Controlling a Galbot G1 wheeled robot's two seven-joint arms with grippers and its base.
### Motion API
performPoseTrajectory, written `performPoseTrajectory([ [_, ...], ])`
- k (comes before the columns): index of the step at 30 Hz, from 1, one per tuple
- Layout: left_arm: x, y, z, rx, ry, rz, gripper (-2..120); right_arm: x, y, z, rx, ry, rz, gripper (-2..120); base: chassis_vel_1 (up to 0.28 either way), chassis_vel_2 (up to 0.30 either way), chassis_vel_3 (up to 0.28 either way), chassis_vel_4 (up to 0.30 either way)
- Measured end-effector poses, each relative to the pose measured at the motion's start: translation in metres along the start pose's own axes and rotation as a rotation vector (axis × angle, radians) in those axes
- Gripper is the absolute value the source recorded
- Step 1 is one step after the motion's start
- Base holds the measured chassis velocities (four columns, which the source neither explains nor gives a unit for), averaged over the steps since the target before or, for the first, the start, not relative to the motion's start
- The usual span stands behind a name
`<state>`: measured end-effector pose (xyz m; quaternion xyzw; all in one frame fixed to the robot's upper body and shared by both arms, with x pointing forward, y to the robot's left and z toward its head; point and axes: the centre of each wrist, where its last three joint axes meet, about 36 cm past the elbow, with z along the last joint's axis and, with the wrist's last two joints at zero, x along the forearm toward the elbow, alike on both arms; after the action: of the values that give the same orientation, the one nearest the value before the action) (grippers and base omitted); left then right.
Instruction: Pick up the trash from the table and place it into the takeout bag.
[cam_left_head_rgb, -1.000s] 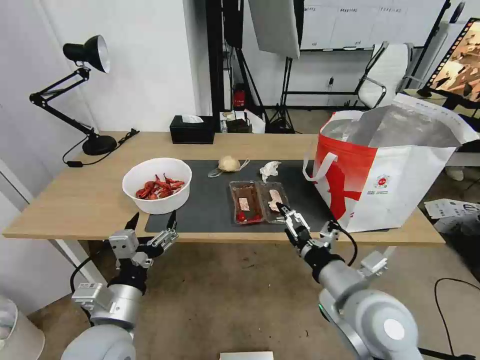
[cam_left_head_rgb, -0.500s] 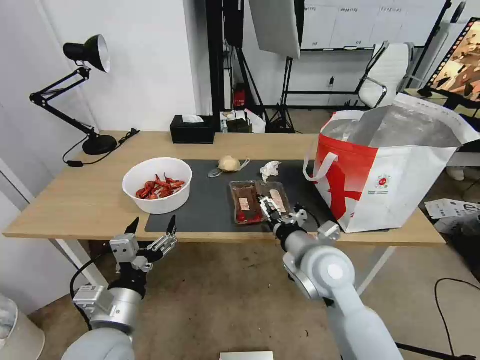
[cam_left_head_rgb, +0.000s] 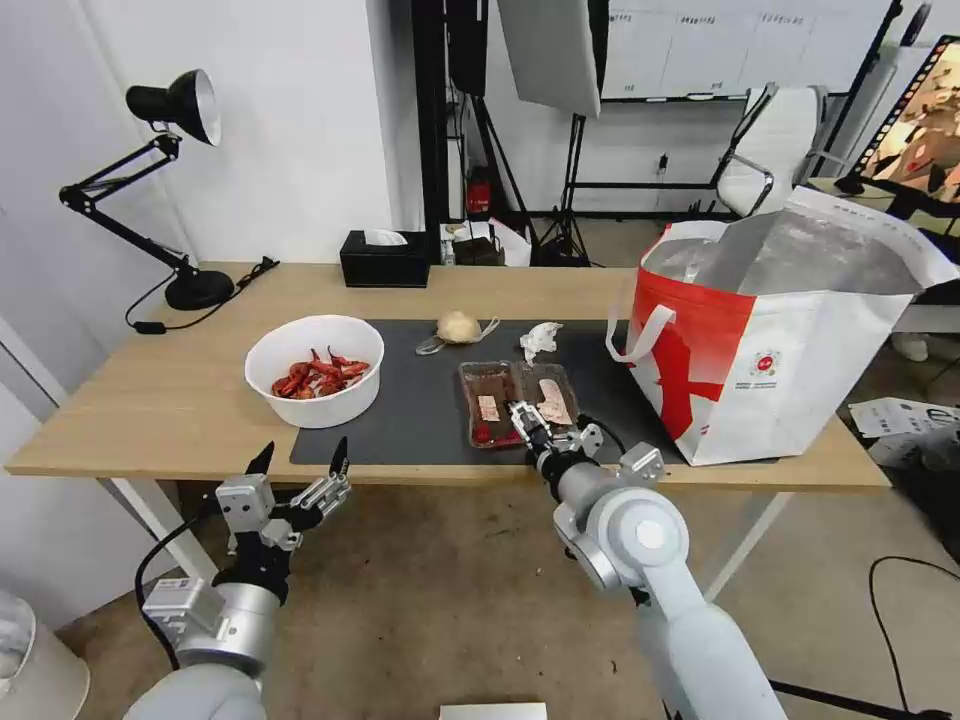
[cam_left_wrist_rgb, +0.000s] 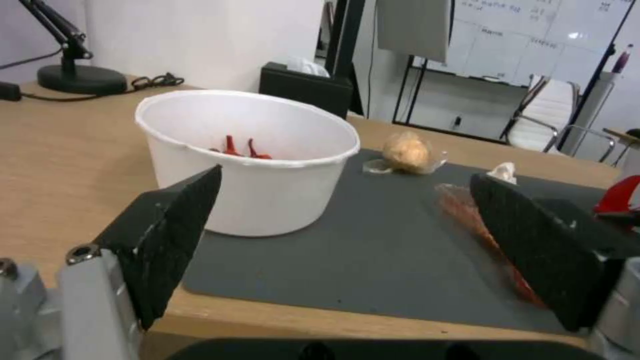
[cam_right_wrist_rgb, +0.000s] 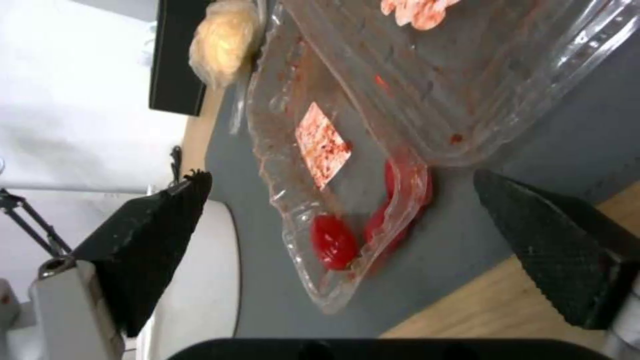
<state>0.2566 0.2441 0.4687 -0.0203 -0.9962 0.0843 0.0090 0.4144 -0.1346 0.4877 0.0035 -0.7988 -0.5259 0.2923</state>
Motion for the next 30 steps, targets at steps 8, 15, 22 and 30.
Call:
performPoseTrajectory([
  [8,0.001,0.001,-0.002,-0.005,-0.004,-0.002,100,-0.003,0.004,-0.001,-0.008,-0.002,0.011,100,0.000,0.000,0.000,0.000],
  [15,0.005,0.001,-0.004,-0.008,-0.004,-0.003,100,-0.004,0.006,-0.008,-0.038,-0.038,0.031,100,0.000,0.000,0.000,0.000],
  [22,0.006,0.001,-0.005,-0.009,-0.004,-0.003,100,0.000,0.007,-0.013,-0.047,-0.071,0.017,100,0.000,0.000,0.000,0.000],
  [30,0.006,0.000,-0.004,-0.002,-0.021,-0.005,100,0.001,-0.001,-0.017,0.097,-0.172,-0.139,100,0.000,0.000,0.000,0.000],
])
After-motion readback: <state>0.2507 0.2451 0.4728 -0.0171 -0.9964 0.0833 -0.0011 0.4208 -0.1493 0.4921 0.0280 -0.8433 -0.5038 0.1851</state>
